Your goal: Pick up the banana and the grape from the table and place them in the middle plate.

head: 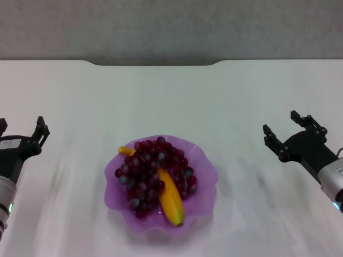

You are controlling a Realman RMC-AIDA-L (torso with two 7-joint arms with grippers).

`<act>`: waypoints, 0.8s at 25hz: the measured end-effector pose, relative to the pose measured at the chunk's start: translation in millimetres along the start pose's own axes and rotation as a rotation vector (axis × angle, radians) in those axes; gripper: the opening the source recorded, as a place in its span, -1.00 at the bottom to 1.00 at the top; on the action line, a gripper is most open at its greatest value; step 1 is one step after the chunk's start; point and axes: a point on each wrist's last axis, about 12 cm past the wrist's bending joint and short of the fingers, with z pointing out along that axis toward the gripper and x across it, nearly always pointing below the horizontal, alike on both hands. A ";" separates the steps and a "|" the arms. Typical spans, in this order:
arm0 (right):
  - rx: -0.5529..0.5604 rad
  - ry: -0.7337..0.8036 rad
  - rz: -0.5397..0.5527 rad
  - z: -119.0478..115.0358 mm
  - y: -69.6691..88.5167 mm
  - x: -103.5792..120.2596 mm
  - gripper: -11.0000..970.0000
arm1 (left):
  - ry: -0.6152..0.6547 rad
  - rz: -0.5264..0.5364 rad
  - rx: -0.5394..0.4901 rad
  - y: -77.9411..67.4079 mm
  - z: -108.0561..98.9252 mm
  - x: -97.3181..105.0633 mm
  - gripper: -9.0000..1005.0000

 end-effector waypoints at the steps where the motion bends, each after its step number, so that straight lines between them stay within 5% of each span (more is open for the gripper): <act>1: 0.008 -0.002 0.005 -0.9 -1.0 0.3 0.53 | -0.001 -0.003 -0.005 0.5 -0.2 0.0 0.75; 20: 0.017 -0.024 0.031 -1.0 1.5 -3.0 0.53 | 0.025 -0.039 -0.045 3.5 2.8 1.0 0.77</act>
